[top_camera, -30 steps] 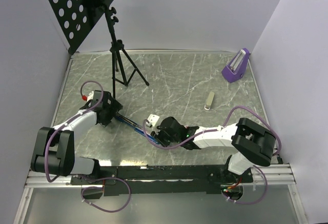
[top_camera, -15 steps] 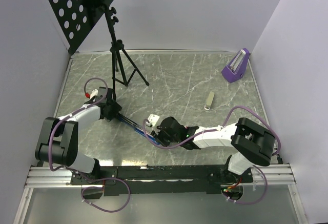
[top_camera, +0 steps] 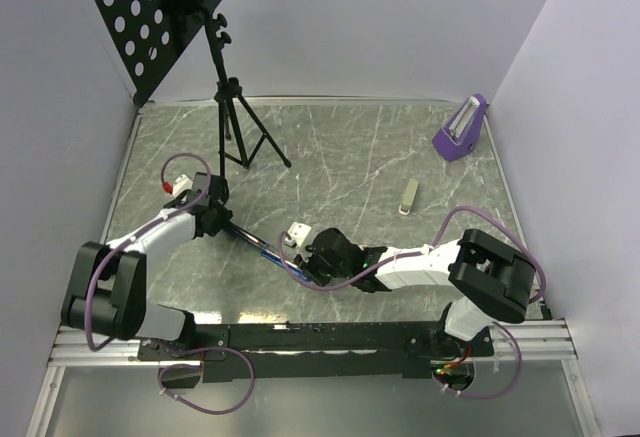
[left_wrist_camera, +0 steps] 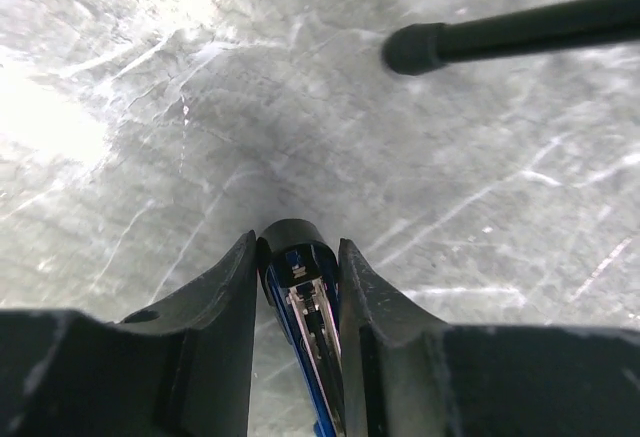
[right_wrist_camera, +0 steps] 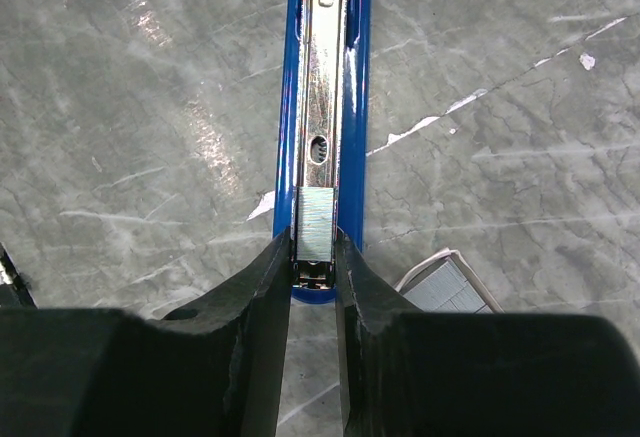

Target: Load the staples into the stapler

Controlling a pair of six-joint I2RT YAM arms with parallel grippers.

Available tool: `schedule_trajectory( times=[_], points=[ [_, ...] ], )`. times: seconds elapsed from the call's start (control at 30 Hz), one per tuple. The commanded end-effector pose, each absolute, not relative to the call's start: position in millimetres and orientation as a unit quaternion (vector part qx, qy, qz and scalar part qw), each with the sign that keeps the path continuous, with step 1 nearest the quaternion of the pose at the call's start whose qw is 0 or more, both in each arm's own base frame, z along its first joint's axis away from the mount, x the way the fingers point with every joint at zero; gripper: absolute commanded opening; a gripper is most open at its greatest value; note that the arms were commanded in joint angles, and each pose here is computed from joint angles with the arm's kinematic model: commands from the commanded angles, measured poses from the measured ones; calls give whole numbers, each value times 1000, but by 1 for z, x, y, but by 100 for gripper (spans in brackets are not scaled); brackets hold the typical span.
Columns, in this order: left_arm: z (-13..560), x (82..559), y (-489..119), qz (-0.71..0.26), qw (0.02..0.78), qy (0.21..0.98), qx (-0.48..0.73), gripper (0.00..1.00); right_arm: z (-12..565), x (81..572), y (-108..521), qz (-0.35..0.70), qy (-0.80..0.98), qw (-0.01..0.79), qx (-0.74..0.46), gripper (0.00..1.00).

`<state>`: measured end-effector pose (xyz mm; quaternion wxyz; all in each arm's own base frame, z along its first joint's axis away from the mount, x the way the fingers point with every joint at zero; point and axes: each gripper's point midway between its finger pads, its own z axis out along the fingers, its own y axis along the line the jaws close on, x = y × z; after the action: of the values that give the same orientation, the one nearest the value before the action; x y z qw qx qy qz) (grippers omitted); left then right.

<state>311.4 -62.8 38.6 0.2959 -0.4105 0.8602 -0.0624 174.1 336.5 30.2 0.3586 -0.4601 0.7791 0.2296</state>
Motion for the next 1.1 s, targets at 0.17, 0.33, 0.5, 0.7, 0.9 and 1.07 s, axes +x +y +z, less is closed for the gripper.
schedule_trajectory(
  times=[0.17, 0.33, 0.5, 0.7, 0.9, 1.07],
  points=[
    [75, 285, -121, -135, 304, 862, -382, 13, 37, 180, 350, 248, 777, 381, -436, 0],
    [90, 273, -134, -147, 324, 857, -374, 20, 39, 182, 349, 248, 778, 388, -428, 0],
    [99, 258, -153, -169, 340, 853, -357, 28, 33, 183, 349, 241, 786, 381, -423, 0],
    [98, 242, -175, -180, 344, 858, -336, 38, 34, 183, 350, 247, 786, 384, -417, 0],
    [92, 233, -184, -145, 357, 869, -310, 52, 34, 183, 350, 248, 787, 384, -415, 0],
    [86, 231, -176, -105, 374, 872, -297, 63, 34, 182, 349, 250, 787, 384, -413, 0]
  ],
)
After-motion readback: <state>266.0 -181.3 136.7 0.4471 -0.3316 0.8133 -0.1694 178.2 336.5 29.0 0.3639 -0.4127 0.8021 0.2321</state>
